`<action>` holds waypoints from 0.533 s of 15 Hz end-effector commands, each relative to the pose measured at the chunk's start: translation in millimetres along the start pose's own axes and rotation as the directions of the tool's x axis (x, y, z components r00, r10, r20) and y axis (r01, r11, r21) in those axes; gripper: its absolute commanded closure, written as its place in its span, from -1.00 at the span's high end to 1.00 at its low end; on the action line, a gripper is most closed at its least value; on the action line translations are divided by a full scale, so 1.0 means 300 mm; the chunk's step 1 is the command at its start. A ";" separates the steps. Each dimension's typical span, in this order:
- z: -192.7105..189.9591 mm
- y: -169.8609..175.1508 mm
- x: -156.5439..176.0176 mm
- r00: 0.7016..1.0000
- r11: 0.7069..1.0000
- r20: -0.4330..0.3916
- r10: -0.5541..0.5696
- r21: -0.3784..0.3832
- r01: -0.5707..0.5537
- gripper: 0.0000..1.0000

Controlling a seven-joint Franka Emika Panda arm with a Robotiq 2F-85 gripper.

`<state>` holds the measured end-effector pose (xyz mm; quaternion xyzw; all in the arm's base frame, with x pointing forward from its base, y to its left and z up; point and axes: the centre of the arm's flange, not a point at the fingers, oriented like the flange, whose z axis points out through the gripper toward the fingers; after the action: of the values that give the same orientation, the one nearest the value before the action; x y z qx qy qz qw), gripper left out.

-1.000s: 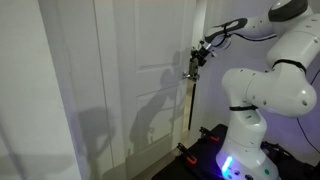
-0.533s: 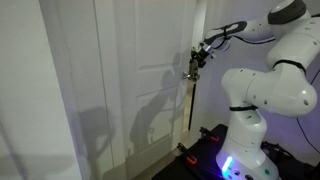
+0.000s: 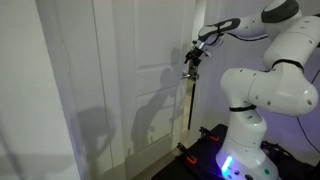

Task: Close the door.

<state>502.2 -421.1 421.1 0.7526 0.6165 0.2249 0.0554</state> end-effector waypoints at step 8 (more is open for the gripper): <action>0.225 0.262 0.247 0.941 0.914 0.301 -0.153 0.405 0.019 1.00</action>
<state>595.3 -330.1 407.4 0.7472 0.6639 0.0286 0.0083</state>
